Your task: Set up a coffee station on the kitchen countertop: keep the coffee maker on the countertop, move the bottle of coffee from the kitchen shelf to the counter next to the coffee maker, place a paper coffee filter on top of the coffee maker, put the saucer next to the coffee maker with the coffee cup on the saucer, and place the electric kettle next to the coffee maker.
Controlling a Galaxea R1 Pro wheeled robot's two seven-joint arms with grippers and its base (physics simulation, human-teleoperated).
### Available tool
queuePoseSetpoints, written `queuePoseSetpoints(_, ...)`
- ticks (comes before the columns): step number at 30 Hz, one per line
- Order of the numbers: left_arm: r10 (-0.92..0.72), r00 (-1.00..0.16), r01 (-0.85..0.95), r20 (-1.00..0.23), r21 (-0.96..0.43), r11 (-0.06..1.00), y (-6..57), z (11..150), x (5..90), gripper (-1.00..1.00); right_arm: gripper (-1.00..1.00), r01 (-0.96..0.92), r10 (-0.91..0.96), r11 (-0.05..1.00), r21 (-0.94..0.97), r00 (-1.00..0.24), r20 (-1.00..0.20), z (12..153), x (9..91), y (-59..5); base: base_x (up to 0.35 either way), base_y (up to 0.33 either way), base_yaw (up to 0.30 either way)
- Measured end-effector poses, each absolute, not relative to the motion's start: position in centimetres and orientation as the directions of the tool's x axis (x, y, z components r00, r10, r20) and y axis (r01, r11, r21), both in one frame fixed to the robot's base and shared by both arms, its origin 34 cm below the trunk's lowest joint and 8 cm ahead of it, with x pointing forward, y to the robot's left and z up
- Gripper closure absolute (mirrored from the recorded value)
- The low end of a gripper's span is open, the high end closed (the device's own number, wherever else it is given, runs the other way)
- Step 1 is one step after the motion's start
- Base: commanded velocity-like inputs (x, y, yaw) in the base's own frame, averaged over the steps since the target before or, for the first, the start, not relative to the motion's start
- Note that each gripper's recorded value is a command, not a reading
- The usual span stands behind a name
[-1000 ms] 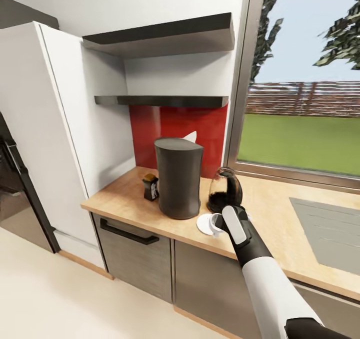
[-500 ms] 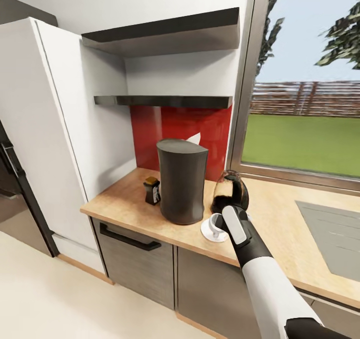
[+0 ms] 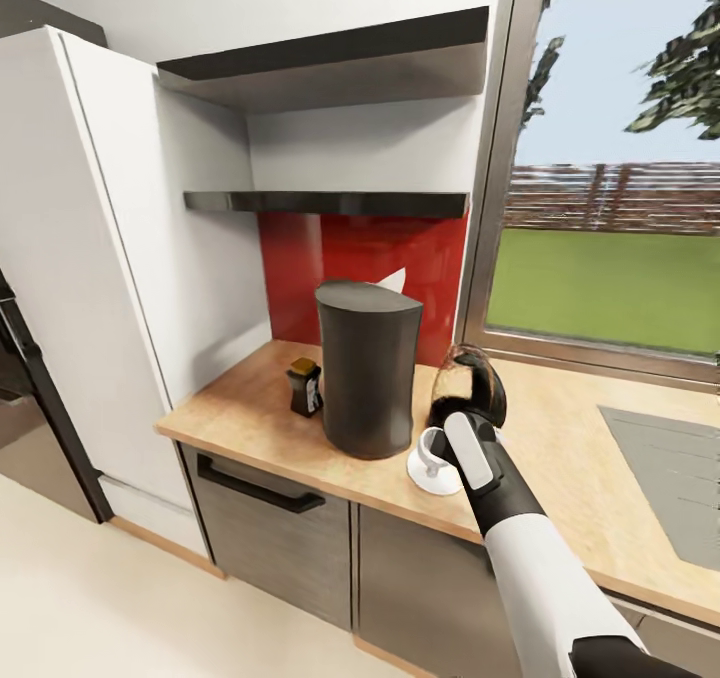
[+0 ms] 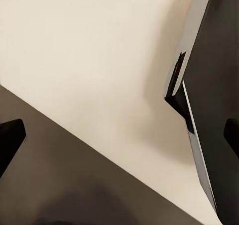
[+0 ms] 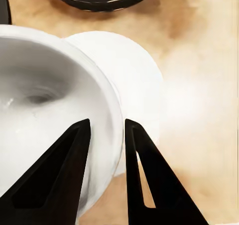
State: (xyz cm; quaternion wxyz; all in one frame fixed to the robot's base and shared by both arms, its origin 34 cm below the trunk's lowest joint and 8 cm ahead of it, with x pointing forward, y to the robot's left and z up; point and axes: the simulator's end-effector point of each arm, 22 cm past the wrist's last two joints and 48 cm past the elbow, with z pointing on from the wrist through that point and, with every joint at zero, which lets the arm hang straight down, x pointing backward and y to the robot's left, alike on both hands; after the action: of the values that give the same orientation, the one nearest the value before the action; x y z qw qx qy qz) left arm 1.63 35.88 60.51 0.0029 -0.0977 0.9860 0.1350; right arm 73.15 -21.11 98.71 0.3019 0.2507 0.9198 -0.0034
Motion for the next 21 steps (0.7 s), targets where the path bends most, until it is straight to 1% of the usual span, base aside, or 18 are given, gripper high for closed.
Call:
queuePoseSetpoints(2,-0.192,-0.981,-0.193,-0.032,0.266,0.945,35.9,60.5,1.6,-1.00,1.00,0.464,0.458,0.875,0.137,-0.702,-0.546,98.1,72.9,-21.0,0.035,0.031,-0.221)
queuePoseSetpoints(5,-0.192,-0.981,-0.193,-0.031,0.266,0.944,35.9,60.5,1.6,-1.00,1.00,0.469,0.455,0.876,0.115,-0.724,-0.518,96.4,72.2,-20.9,0.009,0.008,-0.068)
queuePoseSetpoints(21,-0.192,-0.981,-0.193,-0.031,0.265,0.945,35.9,60.5,1.6,-1.00,1.00,0.488,0.472,0.865,0.117,-0.711,-0.521,95.9,72.2,-21.0,0.000,0.000,-0.002)
